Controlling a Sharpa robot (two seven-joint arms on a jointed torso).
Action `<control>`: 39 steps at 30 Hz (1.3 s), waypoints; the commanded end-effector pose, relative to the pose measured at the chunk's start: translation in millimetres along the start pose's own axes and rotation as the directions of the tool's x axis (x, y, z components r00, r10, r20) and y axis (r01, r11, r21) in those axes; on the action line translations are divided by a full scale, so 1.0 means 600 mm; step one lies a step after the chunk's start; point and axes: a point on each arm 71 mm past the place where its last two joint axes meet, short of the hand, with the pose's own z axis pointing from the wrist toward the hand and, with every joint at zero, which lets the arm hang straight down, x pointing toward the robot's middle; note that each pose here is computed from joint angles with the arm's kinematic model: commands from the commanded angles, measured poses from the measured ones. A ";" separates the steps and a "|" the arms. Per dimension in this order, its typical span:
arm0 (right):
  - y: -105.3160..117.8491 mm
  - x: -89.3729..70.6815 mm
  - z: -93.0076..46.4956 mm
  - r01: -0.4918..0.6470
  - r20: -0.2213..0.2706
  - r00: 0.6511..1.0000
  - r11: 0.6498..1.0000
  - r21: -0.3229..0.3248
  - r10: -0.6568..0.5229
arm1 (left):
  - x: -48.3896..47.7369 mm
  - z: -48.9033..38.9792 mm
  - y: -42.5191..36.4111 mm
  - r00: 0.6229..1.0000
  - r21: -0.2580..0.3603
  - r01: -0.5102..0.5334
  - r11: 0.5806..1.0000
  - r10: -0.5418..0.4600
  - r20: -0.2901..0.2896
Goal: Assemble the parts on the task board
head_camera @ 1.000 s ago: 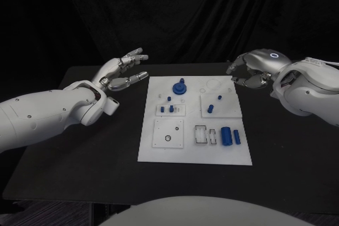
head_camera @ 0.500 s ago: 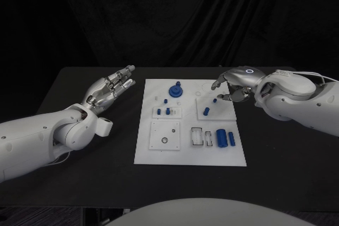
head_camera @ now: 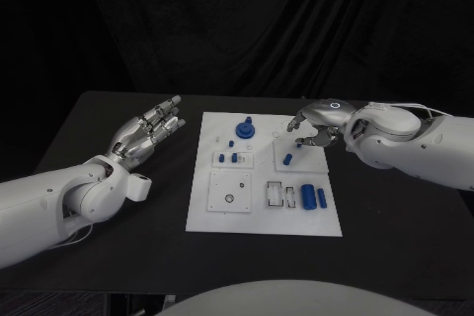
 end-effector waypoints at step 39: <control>-0.025 0.040 -0.003 0.009 -0.083 0.997 0.998 0.057 -0.004 | 0.011 0.003 -0.003 0.997 0.144 0.068 0.987 -0.062 -0.051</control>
